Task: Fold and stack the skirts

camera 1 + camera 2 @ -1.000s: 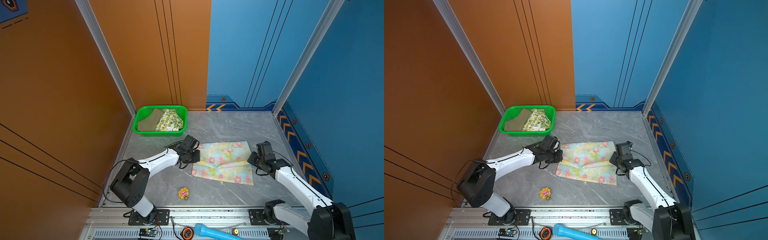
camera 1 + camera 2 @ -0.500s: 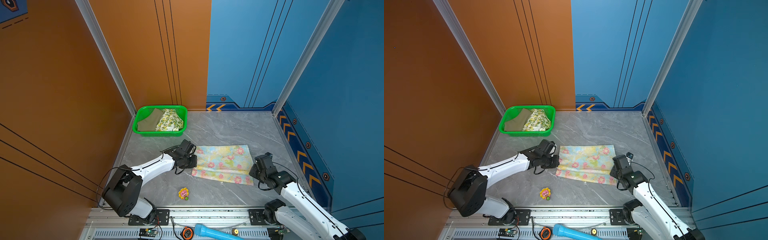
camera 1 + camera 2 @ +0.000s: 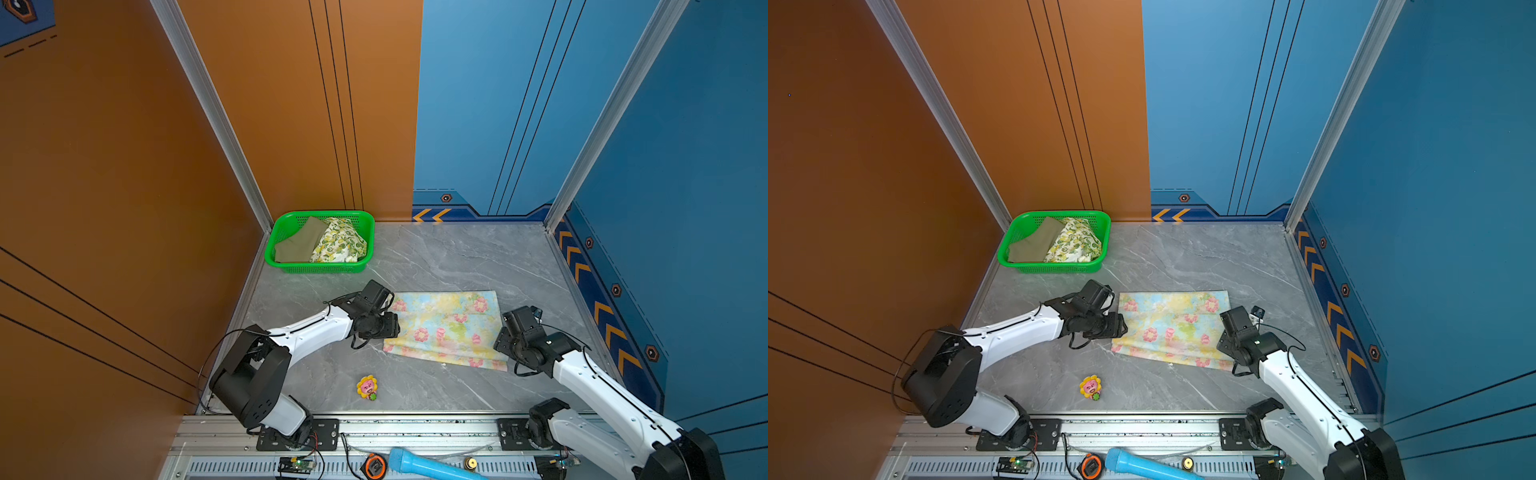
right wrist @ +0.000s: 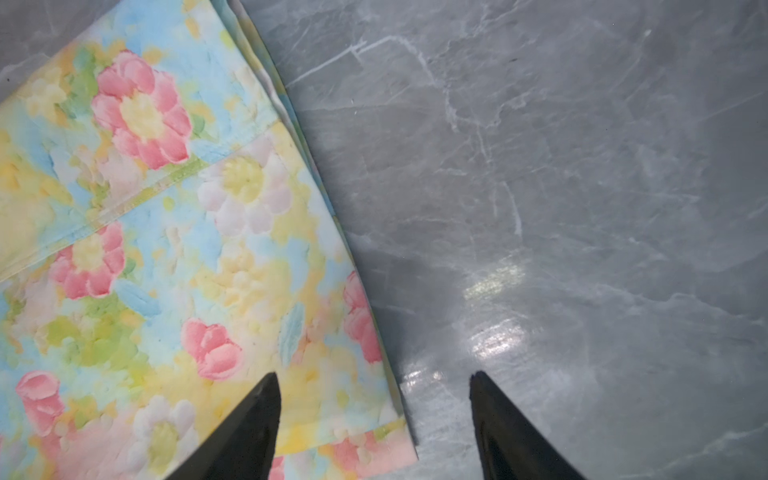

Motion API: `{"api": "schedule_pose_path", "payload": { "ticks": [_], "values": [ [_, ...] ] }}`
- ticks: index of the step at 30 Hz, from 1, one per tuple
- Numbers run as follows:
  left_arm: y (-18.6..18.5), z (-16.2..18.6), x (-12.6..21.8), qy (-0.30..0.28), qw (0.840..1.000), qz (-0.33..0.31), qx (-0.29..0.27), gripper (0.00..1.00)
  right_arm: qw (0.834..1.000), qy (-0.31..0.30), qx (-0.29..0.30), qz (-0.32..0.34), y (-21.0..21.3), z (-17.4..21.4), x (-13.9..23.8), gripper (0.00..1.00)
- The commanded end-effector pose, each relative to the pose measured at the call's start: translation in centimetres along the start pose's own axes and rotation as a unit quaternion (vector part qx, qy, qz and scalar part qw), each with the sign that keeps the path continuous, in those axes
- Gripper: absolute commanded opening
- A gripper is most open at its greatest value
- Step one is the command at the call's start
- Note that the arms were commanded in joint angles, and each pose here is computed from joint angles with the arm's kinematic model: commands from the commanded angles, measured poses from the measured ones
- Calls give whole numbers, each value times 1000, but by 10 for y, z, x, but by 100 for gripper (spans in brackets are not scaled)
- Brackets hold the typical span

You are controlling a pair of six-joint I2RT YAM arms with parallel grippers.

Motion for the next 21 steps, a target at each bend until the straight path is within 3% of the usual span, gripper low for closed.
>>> {"api": "schedule_pose_path", "payload": {
  "ticks": [1, 13, 18, 21],
  "values": [
    [-4, 1, -3, 19, 1000, -6, -12, 61, 1000, -1, 12, -5, 11, -7, 0, 71],
    [-2, 13, -29, 64, 997, -25, -16, 57, 998, 63, -6, -1, 6, 14, -39, 65],
    [-2, 8, -45, 73, 997, -25, -14, 44, 998, 68, -5, -13, 16, 13, -54, 45],
    [0, 1, -55, 79, 997, -25, -13, 30, 998, 63, 0, -20, 28, 7, -61, 29]
  ]
}}
Point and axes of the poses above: each gripper's point midway between its finger pads, its own x axis back along the fingers, its own y axis along the line the jaws close on, z = x × y, the point moved 7 cm from there along x, back along the fingers, and after that the axes turned 13 degrees about -x, right-handed, at the moved point
